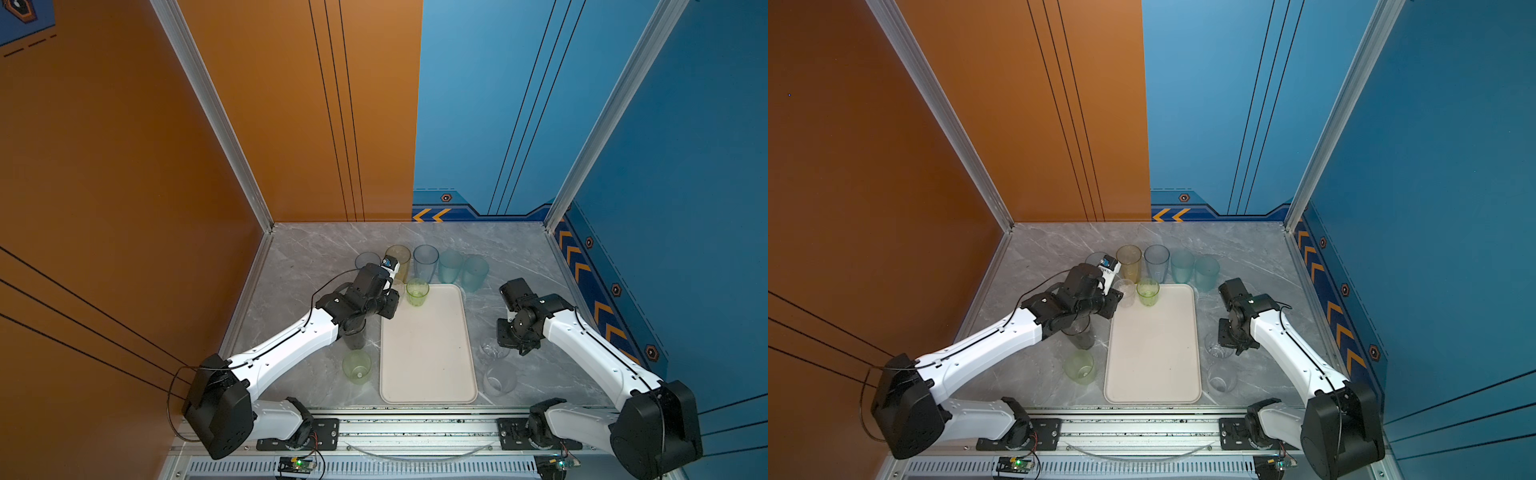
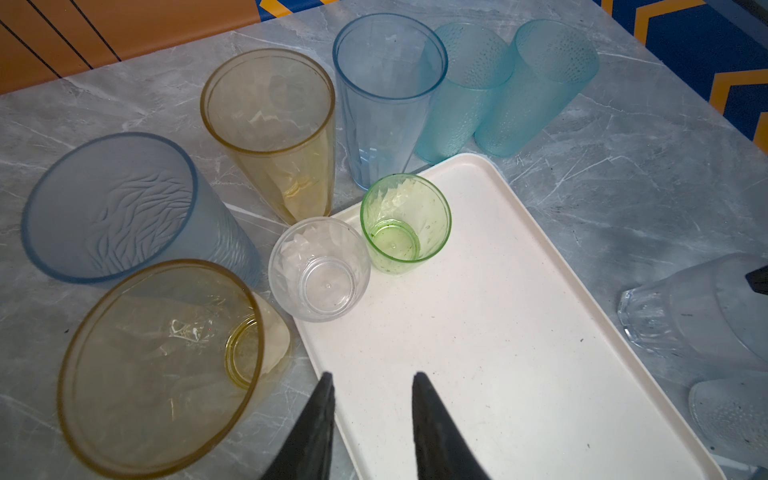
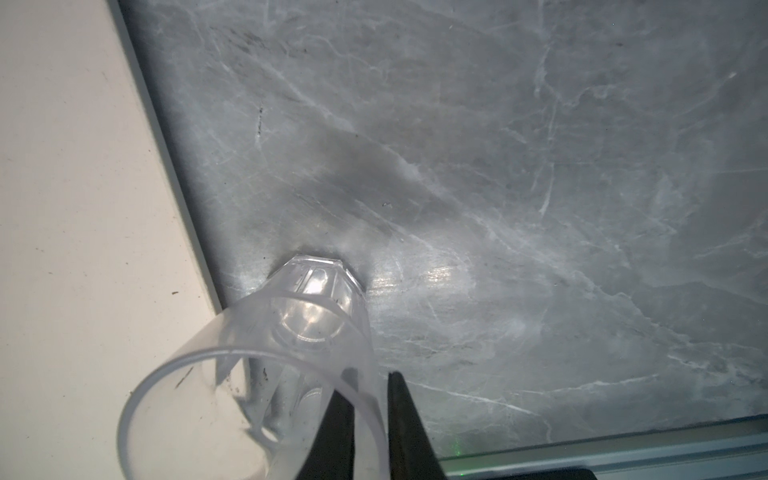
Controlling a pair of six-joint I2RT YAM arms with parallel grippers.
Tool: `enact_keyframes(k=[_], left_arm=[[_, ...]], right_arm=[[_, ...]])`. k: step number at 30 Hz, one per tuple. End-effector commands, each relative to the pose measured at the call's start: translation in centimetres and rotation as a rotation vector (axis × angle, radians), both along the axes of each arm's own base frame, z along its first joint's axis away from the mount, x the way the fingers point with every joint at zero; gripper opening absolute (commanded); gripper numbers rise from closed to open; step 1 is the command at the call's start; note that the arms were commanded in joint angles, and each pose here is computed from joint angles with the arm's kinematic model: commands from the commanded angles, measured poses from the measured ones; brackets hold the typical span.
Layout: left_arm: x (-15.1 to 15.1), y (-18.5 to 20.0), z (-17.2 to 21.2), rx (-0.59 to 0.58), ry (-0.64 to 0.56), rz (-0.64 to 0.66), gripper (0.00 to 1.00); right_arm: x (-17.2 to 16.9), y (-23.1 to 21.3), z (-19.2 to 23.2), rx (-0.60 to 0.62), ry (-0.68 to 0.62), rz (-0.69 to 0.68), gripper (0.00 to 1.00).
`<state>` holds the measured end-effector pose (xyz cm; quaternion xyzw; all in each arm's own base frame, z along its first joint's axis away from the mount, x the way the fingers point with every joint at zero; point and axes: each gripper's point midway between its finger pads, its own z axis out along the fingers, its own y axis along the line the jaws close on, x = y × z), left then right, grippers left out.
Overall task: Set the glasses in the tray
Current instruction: 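Lift the clear cup with the right gripper and carry it over the tray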
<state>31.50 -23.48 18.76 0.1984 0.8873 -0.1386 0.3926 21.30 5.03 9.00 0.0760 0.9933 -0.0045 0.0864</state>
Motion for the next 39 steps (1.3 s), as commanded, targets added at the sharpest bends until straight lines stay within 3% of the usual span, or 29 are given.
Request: enact_keyframes(k=[1, 12, 22, 30, 39], left_arm=[[0.3, 0.2, -0.6, 0.014, 0.011, -0.007, 0.33], [0.7, -0.2, -1.0, 0.020, 0.025, -0.009, 0.33], [0.8, -0.3, -1.1, 0.020, 0.025, -0.009, 0.33], [0.9, -0.3, -1.3, 0.019, 0.026, -0.008, 0.33], [0.8, -0.3, -1.5, 0.022, 0.031, -0.012, 0.33]], right_arm=[[0.0, 0.1, -0.3, 0.001, -0.006, 0.018, 0.12], [1.0, 0.0, 0.4, -0.020, -0.061, 0.022, 0.01], [3.1, 0.3, 3.7, -0.024, -0.176, 0.031, 0.00], [5.8, 1.8, 6.9, -0.018, -0.266, 0.071, 0.00], [10.3, 5.3, 7.6, -0.003, -0.290, 0.147, 0.00]])
